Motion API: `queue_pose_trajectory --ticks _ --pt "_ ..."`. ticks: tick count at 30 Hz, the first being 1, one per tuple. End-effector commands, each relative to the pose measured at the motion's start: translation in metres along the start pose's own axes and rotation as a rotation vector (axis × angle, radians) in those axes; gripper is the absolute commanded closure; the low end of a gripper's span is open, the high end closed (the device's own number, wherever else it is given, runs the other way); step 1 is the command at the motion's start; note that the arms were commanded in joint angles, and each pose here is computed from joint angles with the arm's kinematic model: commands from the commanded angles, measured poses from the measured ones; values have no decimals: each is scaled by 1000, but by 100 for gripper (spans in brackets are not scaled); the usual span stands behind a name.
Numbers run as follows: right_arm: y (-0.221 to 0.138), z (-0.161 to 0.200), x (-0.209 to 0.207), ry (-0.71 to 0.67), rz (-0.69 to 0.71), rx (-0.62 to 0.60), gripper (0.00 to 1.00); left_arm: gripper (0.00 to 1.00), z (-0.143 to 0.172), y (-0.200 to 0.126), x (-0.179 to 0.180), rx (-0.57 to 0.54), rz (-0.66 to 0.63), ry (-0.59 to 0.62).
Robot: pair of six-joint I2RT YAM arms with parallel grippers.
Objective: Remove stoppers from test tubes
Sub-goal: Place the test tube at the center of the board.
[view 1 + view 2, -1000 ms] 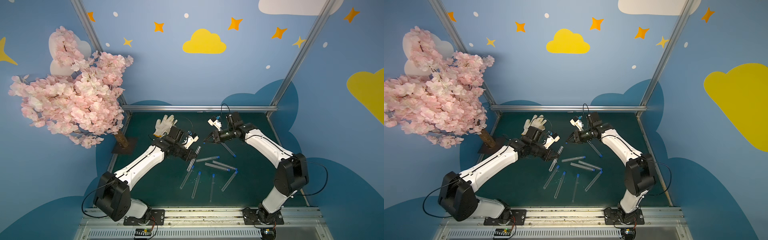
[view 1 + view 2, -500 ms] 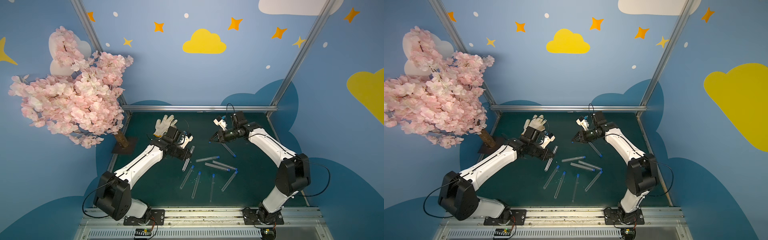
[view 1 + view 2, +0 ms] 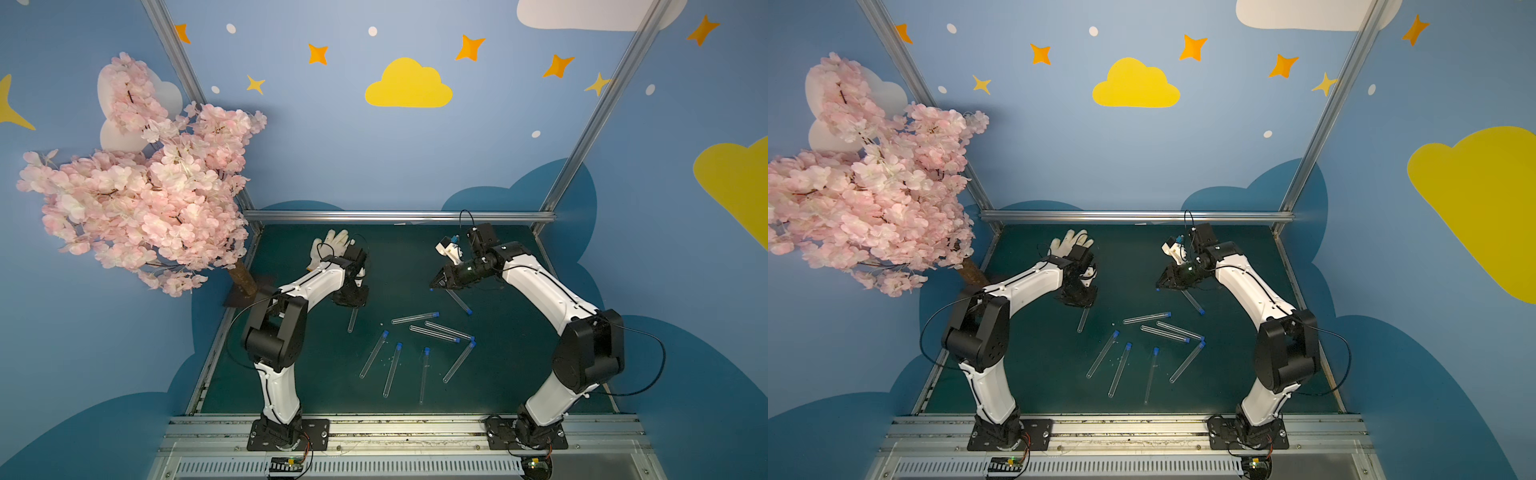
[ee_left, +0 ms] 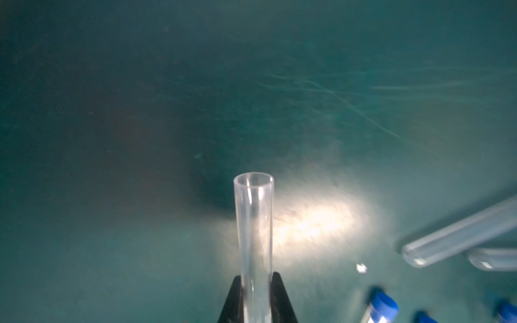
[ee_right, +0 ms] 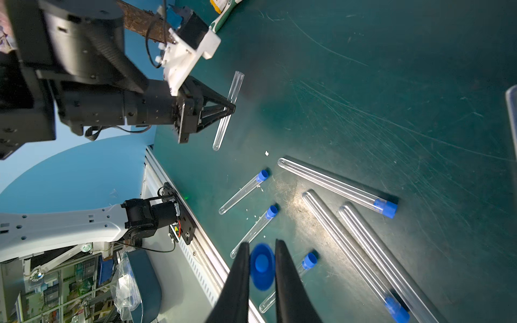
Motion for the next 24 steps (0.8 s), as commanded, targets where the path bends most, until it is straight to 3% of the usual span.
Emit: queue_pose_trajectory --ticks 1,9,17,24 --pt "-12 -6 3 -24 24 -16 100 90 1 5 10 30 -72 -64" --pt "-15 -5 -15 29 57 -15 100 84 14 30 23 99 -144 -84" --pt "-21 -5 -36 86 104 -14 100 60 16 30 22 99 -133 -97" --pt "-34 3 -63 133 188 9 100 44 3 4 14 49 -96 -82"
Point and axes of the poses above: each gripper's point midway between its finger pads, its own y axis out along the fingers, its own x axis along the line the jaws close on, z = x × y, the point moved 1 cm from there along -y, back along the fingers, and after that the axes turned 6 degrees about -y, right-handed, at the moved point
